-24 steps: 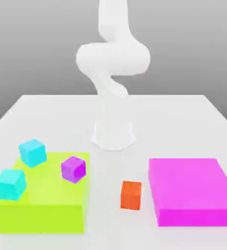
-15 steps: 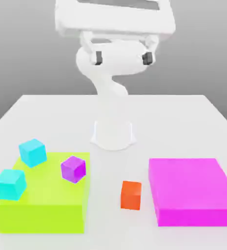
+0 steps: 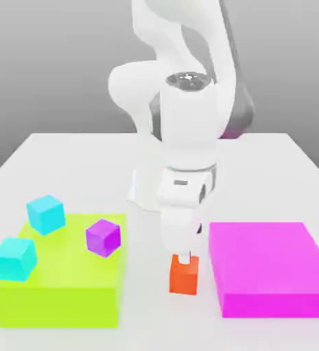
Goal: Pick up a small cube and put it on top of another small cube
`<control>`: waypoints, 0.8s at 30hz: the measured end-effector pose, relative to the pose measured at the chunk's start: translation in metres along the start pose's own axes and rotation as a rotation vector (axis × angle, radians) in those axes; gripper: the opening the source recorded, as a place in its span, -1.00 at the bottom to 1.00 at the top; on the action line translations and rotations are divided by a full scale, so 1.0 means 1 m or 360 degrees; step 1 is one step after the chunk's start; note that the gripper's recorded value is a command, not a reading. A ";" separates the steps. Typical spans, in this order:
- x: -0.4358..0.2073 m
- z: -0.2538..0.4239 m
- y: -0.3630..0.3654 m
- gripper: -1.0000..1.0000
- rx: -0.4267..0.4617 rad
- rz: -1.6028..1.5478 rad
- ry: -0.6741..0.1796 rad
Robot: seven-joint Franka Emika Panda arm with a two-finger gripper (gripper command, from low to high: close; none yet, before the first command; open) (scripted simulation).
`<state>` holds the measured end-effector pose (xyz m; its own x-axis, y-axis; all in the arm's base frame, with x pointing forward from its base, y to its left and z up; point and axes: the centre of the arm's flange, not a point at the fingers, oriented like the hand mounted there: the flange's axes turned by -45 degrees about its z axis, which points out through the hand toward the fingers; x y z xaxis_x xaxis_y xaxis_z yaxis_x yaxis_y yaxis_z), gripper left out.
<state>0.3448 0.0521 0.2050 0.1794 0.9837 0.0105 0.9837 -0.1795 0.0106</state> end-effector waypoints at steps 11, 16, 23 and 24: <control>-0.001 0.036 0.005 0.00 -0.0010 -0.0053 -0.0013; -0.002 0.057 0.001 0.00 -0.0001 -0.0049 -0.0015; -0.002 0.071 -0.005 -1.00 0.0016 -0.0044 -0.0018; -0.002 0.071 -0.005 -1.00 0.0018 -0.0044 -0.0018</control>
<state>0.3402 0.0512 0.1342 0.1525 0.9883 -0.0011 0.9883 -0.1525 -0.0005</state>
